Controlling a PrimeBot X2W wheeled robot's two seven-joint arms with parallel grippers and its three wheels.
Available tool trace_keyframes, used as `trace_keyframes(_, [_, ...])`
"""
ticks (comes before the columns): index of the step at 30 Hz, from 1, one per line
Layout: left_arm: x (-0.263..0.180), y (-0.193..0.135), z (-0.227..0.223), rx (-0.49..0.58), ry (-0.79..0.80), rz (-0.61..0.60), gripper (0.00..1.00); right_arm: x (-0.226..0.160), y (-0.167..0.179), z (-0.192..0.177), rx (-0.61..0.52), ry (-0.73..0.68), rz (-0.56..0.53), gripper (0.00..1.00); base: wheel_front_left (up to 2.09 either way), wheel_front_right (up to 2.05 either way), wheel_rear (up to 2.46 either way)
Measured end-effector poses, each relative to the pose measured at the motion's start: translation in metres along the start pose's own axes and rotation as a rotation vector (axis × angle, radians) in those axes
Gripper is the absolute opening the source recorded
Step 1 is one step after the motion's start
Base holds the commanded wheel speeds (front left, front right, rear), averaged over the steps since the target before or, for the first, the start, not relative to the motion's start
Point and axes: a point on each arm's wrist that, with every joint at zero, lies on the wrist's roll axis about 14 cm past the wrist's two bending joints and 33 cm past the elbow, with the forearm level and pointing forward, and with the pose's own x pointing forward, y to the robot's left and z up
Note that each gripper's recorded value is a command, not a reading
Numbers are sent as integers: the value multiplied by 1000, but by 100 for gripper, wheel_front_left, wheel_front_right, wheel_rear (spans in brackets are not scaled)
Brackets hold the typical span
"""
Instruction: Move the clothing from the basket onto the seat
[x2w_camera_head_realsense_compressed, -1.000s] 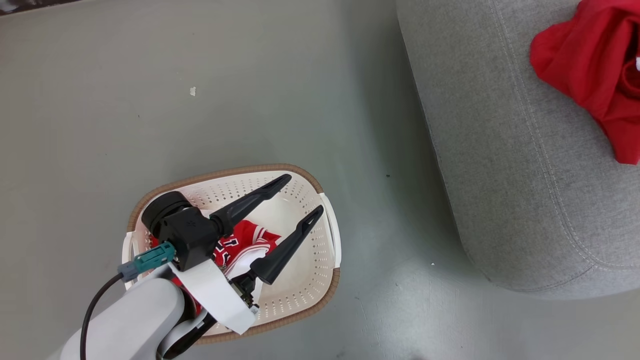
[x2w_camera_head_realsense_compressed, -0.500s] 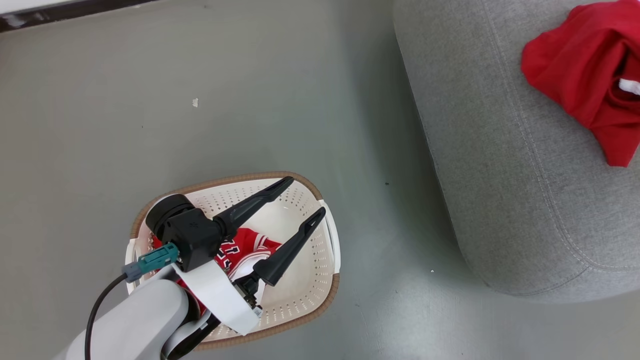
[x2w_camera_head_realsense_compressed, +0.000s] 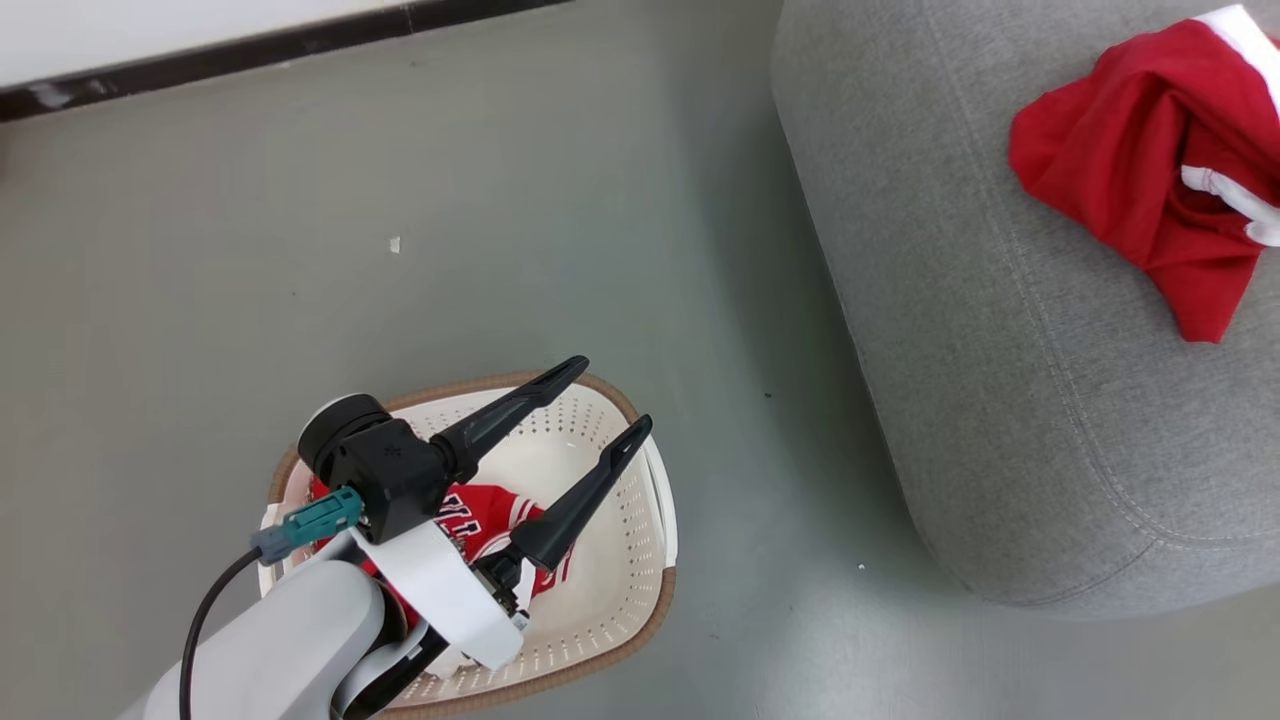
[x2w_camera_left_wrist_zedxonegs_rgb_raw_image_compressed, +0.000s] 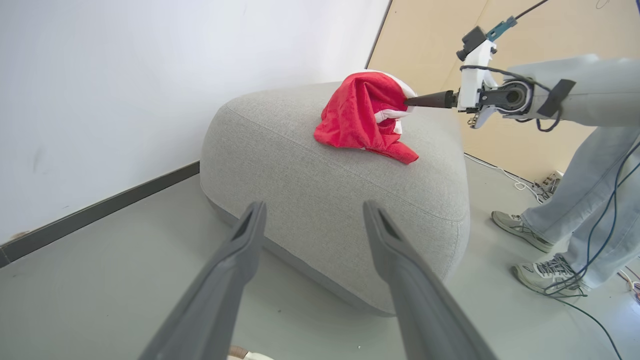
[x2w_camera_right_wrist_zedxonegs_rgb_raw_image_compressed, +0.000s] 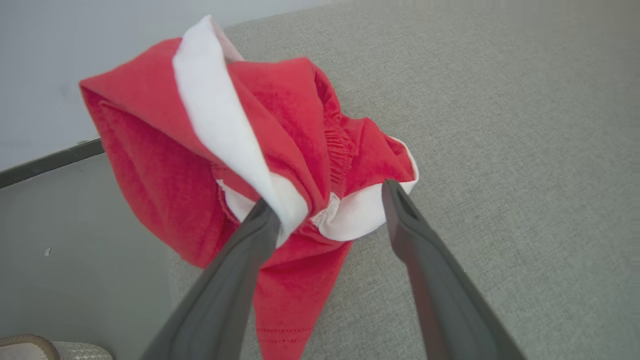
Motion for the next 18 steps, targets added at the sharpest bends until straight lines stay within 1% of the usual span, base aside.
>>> trace_keyframes(4, [0, -2, 4, 6, -3, 4, 100, -5, 2, 14, -27, -32, 19, 100, 0, 0, 0])
trace_keyframes(7, [0, -4, 7, 16, -10, 6, 100, -11, 2, 11, -39, -27, 29, 100, 0, 0, 0])
trace_keyframes(10, [1, -5, 12, 25, -18, 10, 100, -18, -5, 10, -48, -19, 19, 100, 0, 0, 0])
trace_keyframes(14, [-3, -6, 13, 27, -16, 26, 100, -24, -14, 28, -66, -65, 13, 100, 0, 0, 0])
trace_keyframes(18, [-5, -6, 19, 38, -28, 43, 100, -29, -6, 43, -75, -115, 40, 100, 0, 0, 0])
